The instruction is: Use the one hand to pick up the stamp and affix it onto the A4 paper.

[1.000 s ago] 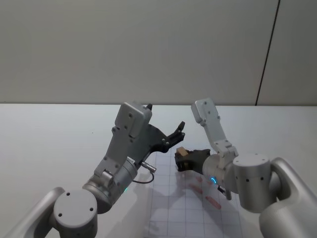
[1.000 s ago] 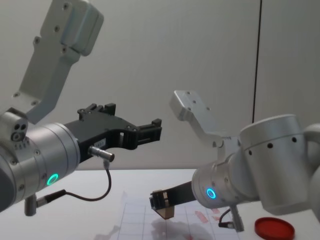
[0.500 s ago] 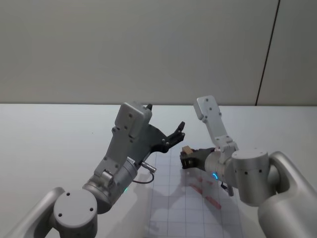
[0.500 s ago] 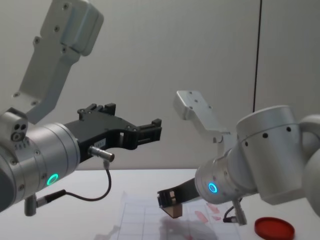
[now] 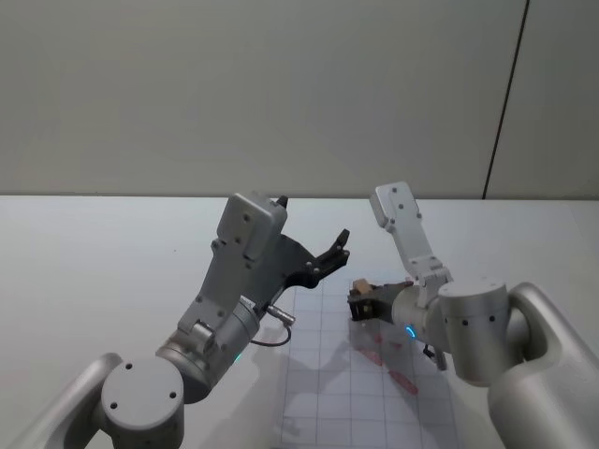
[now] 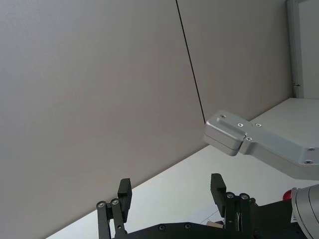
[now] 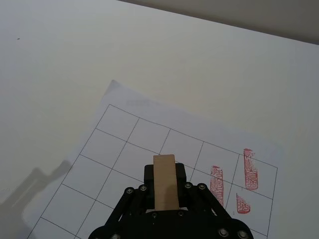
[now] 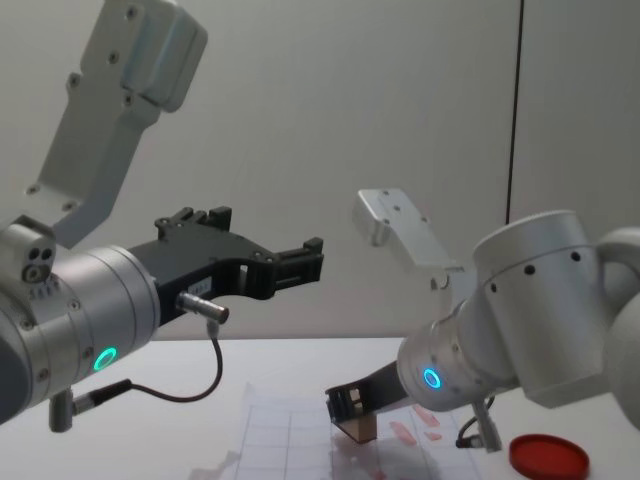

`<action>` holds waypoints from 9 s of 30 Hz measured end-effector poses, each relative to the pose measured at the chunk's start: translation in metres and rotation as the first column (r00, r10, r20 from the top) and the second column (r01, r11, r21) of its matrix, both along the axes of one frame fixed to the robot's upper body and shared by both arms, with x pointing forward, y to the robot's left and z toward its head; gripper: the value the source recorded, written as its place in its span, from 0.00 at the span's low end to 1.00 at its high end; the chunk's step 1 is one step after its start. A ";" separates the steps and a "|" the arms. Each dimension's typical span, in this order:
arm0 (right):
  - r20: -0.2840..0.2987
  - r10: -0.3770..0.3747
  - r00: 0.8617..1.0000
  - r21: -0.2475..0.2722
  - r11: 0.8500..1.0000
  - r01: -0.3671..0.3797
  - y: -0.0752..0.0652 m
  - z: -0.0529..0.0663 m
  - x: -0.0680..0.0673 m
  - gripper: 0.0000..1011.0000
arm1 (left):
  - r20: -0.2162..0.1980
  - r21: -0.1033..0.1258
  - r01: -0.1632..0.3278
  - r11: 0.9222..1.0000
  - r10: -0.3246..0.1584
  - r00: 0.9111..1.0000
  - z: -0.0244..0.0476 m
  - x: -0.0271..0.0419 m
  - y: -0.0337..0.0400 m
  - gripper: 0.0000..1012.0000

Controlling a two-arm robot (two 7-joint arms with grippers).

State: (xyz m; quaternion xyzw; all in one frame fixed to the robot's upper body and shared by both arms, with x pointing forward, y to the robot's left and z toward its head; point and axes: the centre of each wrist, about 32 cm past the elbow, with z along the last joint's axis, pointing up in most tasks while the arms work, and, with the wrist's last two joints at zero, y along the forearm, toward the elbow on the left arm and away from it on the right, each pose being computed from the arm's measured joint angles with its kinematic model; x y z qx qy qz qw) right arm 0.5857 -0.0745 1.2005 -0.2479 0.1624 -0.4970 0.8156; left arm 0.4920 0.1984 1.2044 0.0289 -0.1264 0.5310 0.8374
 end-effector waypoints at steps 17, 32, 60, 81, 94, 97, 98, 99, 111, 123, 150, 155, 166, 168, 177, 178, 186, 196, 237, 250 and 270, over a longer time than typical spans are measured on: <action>-0.026 -0.001 1.000 -0.029 1.000 0.000 -0.003 -0.010 0.001 0.22 | 0.000 0.000 0.000 1.000 0.000 1.000 0.0000 0.0000 0.0000 0.99; -0.022 0.005 1.000 -0.050 0.999 -0.006 -0.007 -0.016 -0.002 0.22 | 0.000 0.000 0.000 1.000 0.000 1.000 0.0000 0.0000 0.0000 0.99; 0.070 -0.032 0.997 0.037 0.999 0.029 -0.020 -0.051 -0.029 0.22 | 0.000 0.000 0.000 1.000 0.000 1.000 0.0000 0.0000 0.0000 0.99; 0.103 -0.060 0.993 0.079 0.996 0.052 -0.025 -0.061 -0.036 0.22 | 0.000 0.000 0.000 1.000 0.000 1.000 0.0000 0.0000 0.0000 0.99; 0.222 -0.045 0.974 0.086 0.996 0.026 -0.022 -0.044 -0.041 0.22 | 0.000 0.000 0.000 1.000 0.000 1.000 0.0000 0.0000 0.0000 0.99; 0.254 -0.038 0.966 0.094 0.995 0.015 -0.021 -0.037 -0.042 0.22 | 0.000 0.000 0.000 1.000 0.000 1.000 0.0000 0.0000 0.0000 0.99; 0.261 -0.037 0.965 0.096 0.995 0.013 -0.020 -0.036 -0.042 0.22 | 0.000 0.000 0.000 1.000 0.000 1.000 0.0000 0.0000 0.0000 0.99; 0.274 -0.035 0.961 0.099 0.995 0.008 -0.020 -0.033 -0.043 0.22 | 0.000 0.000 0.000 1.000 0.000 1.000 0.0000 0.0000 0.0000 0.99; 0.338 -0.031 0.941 0.118 0.993 -0.010 -0.018 -0.018 -0.046 0.22 | 0.000 0.000 0.000 1.000 0.000 1.000 0.0000 0.0000 0.0000 0.99; 0.335 -0.093 0.938 0.103 0.993 0.062 -0.023 -0.012 -0.052 0.22 | 0.000 0.000 0.000 1.000 0.000 1.000 0.0000 0.0000 0.0000 0.99; 0.183 -0.363 0.913 0.022 0.930 0.366 -0.044 0.020 -0.075 0.22 | 0.000 0.000 0.000 1.000 0.000 1.000 0.0000 0.0000 0.0000 0.99; 0.168 -0.395 0.903 0.009 0.917 0.399 -0.047 0.024 -0.079 0.22 | 0.000 0.000 0.000 1.000 0.000 1.000 0.0000 0.0000 0.0000 0.99; 0.121 -0.452 0.884 -0.009 0.890 0.457 -0.053 0.025 -0.081 0.22 | 0.000 0.000 0.000 1.000 0.000 1.000 0.0000 0.0000 0.0000 0.99; 0.111 -0.459 0.882 -0.012 0.886 0.463 -0.054 0.024 -0.080 0.22 | 0.000 0.000 0.000 1.000 0.000 1.000 0.0000 0.0000 0.0000 0.99; 0.083 -0.463 0.883 -0.027 0.884 0.466 -0.057 0.017 -0.071 0.22 | 0.000 0.000 0.000 1.000 0.000 1.000 0.0000 0.0000 0.0000 0.99; 0.083 -0.462 0.883 -0.028 0.885 0.465 -0.057 0.016 -0.071 0.22 | 0.000 0.000 0.000 1.000 0.000 1.000 0.0000 0.0000 0.0000 0.99; 0.071 -0.456 0.887 -0.050 0.887 0.460 -0.059 0.007 -0.063 0.22 | 0.000 0.000 0.000 1.000 0.000 1.000 0.0000 0.0000 0.0000 0.99; 0.058 -0.444 0.894 -0.074 0.891 0.447 -0.060 -0.003 -0.055 0.22 | 0.000 0.000 0.000 1.000 0.000 1.000 0.0000 0.0000 0.0000 0.99; 0.086 -0.409 0.909 -0.090 0.905 0.416 -0.061 -0.012 -0.047 0.99 | 0.000 0.000 0.000 1.000 0.000 1.000 0.0000 0.0000 0.0000 0.99; 0.200 -0.355 0.913 -0.038 0.929 0.369 -0.062 -0.002 -0.048 0.99 | 0.000 0.000 0.000 1.000 0.000 1.000 0.0000 0.0000 0.0000 0.99; 0.278 -0.309 0.909 -0.011 0.946 0.324 -0.063 0.008 -0.046 0.99 | 0.000 0.000 0.000 1.000 0.000 1.000 0.0000 0.0000 0.0000 0.99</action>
